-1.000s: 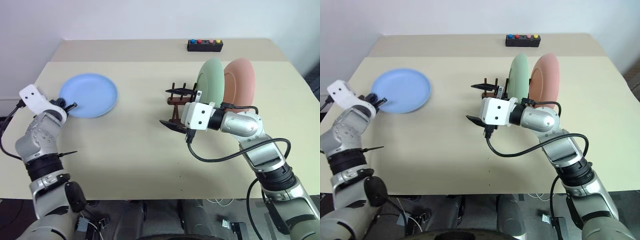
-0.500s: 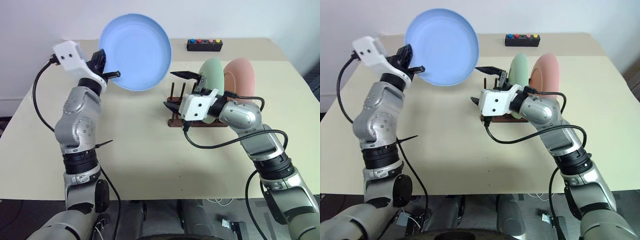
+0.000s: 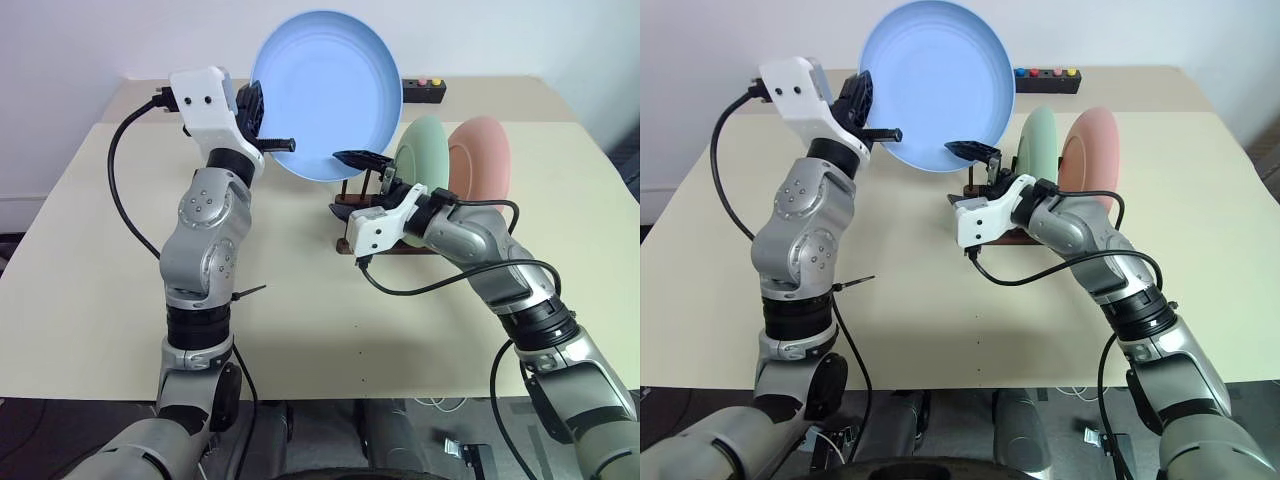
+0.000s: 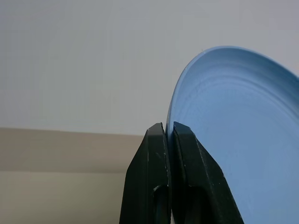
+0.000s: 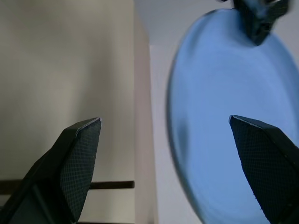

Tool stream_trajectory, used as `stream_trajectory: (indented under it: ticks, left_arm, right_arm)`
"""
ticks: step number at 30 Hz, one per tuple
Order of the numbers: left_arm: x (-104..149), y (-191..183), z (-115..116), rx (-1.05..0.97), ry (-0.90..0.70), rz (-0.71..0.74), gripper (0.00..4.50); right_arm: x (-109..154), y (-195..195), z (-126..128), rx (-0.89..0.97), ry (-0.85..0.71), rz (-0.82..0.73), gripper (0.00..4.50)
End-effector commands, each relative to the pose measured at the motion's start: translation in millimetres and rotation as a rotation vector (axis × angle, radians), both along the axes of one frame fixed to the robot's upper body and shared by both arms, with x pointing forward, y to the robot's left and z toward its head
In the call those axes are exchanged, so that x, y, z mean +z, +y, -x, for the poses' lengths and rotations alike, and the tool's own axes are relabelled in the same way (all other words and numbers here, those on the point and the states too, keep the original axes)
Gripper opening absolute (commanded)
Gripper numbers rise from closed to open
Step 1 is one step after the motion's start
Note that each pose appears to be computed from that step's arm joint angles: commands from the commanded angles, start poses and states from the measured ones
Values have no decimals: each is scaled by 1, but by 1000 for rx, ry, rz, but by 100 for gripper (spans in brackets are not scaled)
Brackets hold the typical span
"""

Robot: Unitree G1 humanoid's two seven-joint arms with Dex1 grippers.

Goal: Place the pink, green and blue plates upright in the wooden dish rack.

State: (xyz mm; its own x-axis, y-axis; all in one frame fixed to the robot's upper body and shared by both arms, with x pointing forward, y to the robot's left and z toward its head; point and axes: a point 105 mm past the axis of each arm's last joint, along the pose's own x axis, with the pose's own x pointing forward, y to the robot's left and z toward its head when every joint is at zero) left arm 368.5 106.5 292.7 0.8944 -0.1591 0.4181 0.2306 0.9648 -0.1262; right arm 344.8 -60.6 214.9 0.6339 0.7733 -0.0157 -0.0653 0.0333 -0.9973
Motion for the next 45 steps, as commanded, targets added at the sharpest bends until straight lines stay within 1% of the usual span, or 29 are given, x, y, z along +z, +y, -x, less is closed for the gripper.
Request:
stream_trajectory:
  ticks: [1, 2, 4, 7, 12, 15, 16, 17, 19, 22, 23, 26, 28, 30, 31, 33, 34, 36, 38, 40, 42, 44, 45]
  left_arm:
    - [20, -4, 12, -14, -78, 2, 0]
    - [19, -4, 11, -15, -77, 4, 0]
    - [20, -4, 11, -17, -76, 7, 0]
    - [19, -4, 11, -22, -74, 7, 0]
    - [17, -6, 11, -43, -72, 17, 0]
    - [19, -4, 14, -70, -83, 60, 100]
    - [23, -3, 16, -84, -107, 81, 140]
    - [27, -1, 19, -94, -128, 101, 197]
    - [34, 8, 21, -88, -160, 156, 294]
    - [41, 30, 23, -35, -198, 245, 445]
    - [42, 35, 23, -17, -205, 263, 449]
    - [49, 76, 24, 115, -262, 367, 449]
    - [51, 105, 24, 208, -279, 404, 449]
    - [50, 121, 22, 270, -274, 394, 449]
    - [46, 127, 21, 303, -265, 336, 449]
    - [29, 134, 13, 362, -213, 185, 449]
    - [24, 135, 11, 372, -197, 144, 449]
    - [-6, 133, 2, 365, -103, 58, 449]
    - [-33, 128, -4, 336, -23, 6, 449]
    - [-57, 116, -8, 273, 48, -23, 449]
    - [-75, 99, -8, 194, 88, -60, 449]
    - [-87, 90, -7, 153, 113, -92, 449]
    - [-96, 82, -6, 118, 133, -105, 449]
  right_arm:
    - [12, 4, 2, 18, -52, -7, 315]
    - [11, 4, 2, 16, -53, -4, 269]
    - [11, 4, 2, 15, -54, 0, 155]
    - [10, 3, 2, 14, -61, 5, 3]
    - [12, 3, 2, 8, -89, 9, 3]
    - [14, 1, 0, -4, -113, 11, 0]
    - [15, 1, 0, -7, -119, 12, 0]
    - [15, 0, 0, -9, -123, 12, 0]
    - [17, 0, 0, -12, -136, 14, 0]
    - [18, 0, 0, -12, -147, 16, 0]
    - [18, 0, 0, -12, -149, 16, 0]
    - [18, -1, -1, -15, -157, 18, 0]
    - [19, 0, 0, -8, -160, 12, 0]
    - [20, 1, 2, 6, -159, -4, 0]
    - [24, 2, 4, 21, -158, -30, 0]
    - [35, 7, 10, 65, -148, -115, 0]
    - [39, 8, 12, 79, -144, -141, 0]
    - [53, 14, 24, 159, -118, -240, 0]
    - [64, 17, 32, 220, -63, -340, 0]
    - [70, 19, 39, 276, 30, -434, 0]
    - [74, 21, 47, 337, 146, -538, 0]
    - [75, 22, 53, 376, 231, -596, 0]
    - [75, 21, 55, 401, 304, -647, 0]
